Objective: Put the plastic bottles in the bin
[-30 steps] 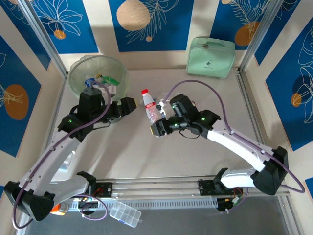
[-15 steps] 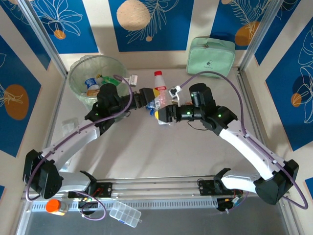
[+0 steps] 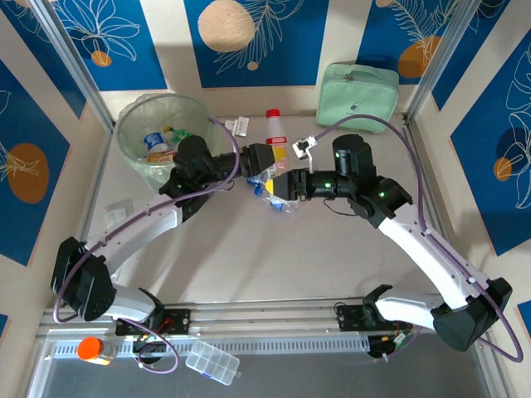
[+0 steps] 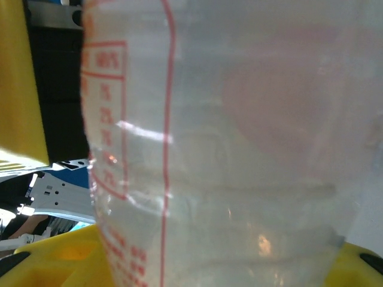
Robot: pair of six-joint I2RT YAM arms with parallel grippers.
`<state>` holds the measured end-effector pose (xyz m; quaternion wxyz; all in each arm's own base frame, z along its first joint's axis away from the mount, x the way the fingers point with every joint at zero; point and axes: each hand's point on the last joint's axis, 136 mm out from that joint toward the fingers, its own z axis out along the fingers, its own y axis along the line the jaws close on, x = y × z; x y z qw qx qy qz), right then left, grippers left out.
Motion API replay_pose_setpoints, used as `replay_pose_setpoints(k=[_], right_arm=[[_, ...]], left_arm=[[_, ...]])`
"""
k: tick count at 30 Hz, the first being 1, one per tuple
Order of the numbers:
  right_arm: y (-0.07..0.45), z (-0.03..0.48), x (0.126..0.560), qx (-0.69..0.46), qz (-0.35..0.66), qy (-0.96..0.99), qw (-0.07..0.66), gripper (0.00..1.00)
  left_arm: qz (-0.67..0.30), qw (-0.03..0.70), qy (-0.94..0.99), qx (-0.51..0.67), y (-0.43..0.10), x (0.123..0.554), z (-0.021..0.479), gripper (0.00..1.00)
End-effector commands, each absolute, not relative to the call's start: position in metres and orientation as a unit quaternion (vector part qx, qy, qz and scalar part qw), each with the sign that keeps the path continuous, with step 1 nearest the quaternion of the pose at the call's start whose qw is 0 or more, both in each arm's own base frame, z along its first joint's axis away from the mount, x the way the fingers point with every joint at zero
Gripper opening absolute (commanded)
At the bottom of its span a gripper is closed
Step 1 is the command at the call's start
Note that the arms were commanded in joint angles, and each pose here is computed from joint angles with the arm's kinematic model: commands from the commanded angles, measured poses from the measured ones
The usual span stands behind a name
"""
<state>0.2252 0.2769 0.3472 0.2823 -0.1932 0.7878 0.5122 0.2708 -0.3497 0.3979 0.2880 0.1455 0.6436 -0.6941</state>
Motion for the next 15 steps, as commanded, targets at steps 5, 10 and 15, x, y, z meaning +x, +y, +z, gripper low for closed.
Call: replay_pose_setpoints(k=[5, 10, 15], right_arm=[[0.2729, 0.3666, 0.2192, -0.207, 0.518, 0.777, 0.292, 0.53], [0.2700, 0.3641, 0.2169, -0.208, 0.515, 0.778, 0.292, 0.55], [0.2676, 0.3615, 0.2152, -0.210, 0.502, 0.784, 0.300, 0.72]], left_arm=[[-0.714, 0.290, 0.610, 0.183, -0.3554, 0.2577, 0.4227, 0.58], [-0.707, 0.297, 0.616, 0.180, -0.3542, 0.2592, 0.4223, 0.47], [-0.702, 0.303, 0.619, 0.181, -0.3530, 0.2592, 0.4246, 0.46]])
